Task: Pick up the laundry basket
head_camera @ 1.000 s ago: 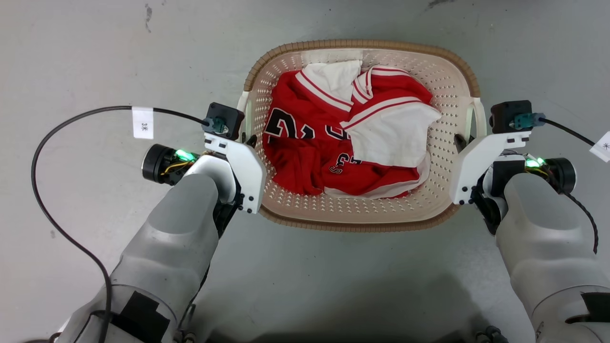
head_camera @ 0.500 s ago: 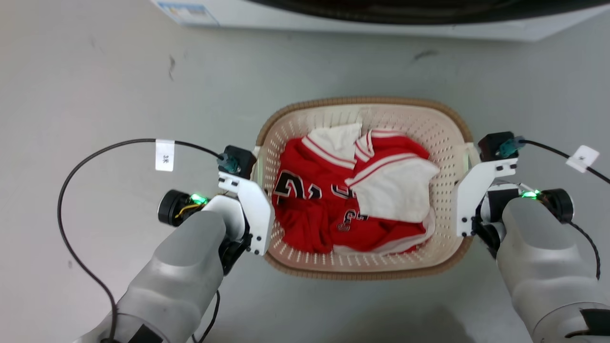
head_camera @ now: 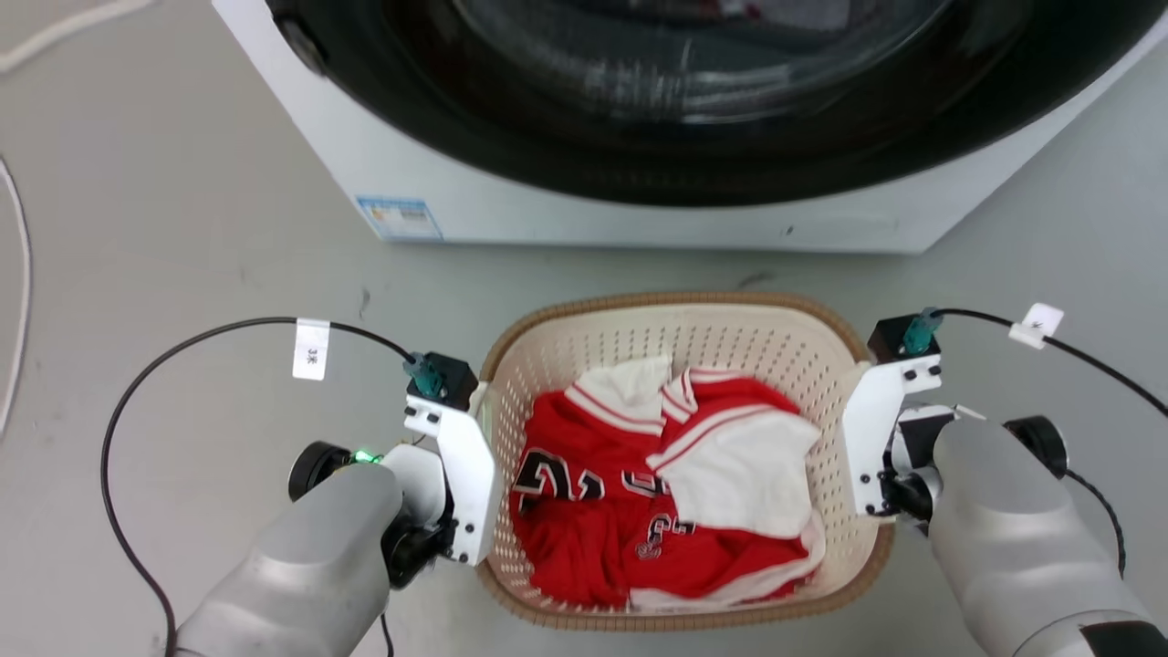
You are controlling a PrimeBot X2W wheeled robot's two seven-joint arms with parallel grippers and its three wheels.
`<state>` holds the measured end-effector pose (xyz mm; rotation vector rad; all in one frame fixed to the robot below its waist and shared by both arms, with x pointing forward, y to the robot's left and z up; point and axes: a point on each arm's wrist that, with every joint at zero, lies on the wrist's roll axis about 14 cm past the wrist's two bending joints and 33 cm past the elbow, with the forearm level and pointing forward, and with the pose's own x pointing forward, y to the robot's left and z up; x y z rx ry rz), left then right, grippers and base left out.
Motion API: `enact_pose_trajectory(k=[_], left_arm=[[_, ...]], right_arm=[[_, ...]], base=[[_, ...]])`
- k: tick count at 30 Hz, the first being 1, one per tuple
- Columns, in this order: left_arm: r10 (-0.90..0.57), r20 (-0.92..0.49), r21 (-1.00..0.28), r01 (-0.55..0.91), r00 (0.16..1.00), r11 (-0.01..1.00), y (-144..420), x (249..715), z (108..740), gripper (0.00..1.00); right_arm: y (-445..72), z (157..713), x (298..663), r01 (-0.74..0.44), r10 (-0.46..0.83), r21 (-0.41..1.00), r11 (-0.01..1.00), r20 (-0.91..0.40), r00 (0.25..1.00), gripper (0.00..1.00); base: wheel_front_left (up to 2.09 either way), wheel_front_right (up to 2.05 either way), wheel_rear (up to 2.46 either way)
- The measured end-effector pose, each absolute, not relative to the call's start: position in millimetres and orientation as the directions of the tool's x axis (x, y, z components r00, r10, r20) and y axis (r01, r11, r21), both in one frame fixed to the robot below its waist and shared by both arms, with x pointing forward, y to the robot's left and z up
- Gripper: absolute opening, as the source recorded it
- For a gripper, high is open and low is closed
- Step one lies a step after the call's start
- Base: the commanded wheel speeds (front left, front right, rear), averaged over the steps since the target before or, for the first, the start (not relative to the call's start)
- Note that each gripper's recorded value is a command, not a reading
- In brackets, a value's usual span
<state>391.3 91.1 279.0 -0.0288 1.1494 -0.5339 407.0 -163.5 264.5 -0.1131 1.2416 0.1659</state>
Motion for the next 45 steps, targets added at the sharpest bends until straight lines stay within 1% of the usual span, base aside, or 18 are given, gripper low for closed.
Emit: enact_pose_trajectory(k=[4, 10, 14, 17, 23, 30, 39, 45], left_arm=[[-0.419, -0.858, -0.282, 0.410, 0.297, 0.868, 93, 386, 300, 0.00], [-0.417, -0.859, -0.271, 0.429, 0.296, 0.862, 98, 378, 329, 0.00], [-0.418, -0.862, -0.275, 0.429, 0.285, 0.860, 101, 370, 342, 0.00], [-0.408, -0.873, -0.271, 0.429, 0.269, 0.862, 107, 365, 351, 0.00], [-0.405, -0.882, -0.275, 0.435, 0.241, 0.857, 107, 361, 356, 0.00], [-0.401, -0.884, -0.272, 0.431, 0.241, 0.860, 107, 355, 365, 0.00], [-0.387, -0.880, -0.248, 0.429, 0.274, 0.869, 110, 350, 375, 0.00], [-0.378, -0.888, -0.246, 0.425, 0.261, 0.871, 112, 342, 378, 0.00]], right_arm=[[-163, 285, 399, -0.182, 0.066, 0.009, 0.983, -0.947, 0.313, 0.00], [-159, 315, 394, -0.183, 0.075, 0.012, 0.983, -0.937, 0.342, 0.00], [-155, 330, 389, -0.191, 0.085, 0.019, 0.981, -0.936, 0.343, 0.00], [-148, 347, 390, -0.202, 0.111, 0.039, 0.979, -0.927, 0.359, 0.00], [-146, 351, 380, -0.198, 0.125, 0.059, 0.978, -0.931, 0.343, 0.00], [-148, 359, 367, -0.187, 0.137, 0.076, 0.979, -0.931, 0.339, 0.00], [-147, 369, 359, -0.188, 0.153, 0.087, 0.978, -0.917, 0.370, 0.00], [-145, 370, 354, -0.193, 0.160, 0.093, 0.977, -0.915, 0.370, 0.00]], base=[[0.00, 0.00, 0.00], [0.00, 0.00, 0.00], [0.00, 0.00, 0.00], [0.00, 0.00, 0.00], [0.00, 0.00, 0.00], [0.00, 0.00, 0.00], [0.00, 0.00, 0.00], [0.00, 0.00, 0.00]])
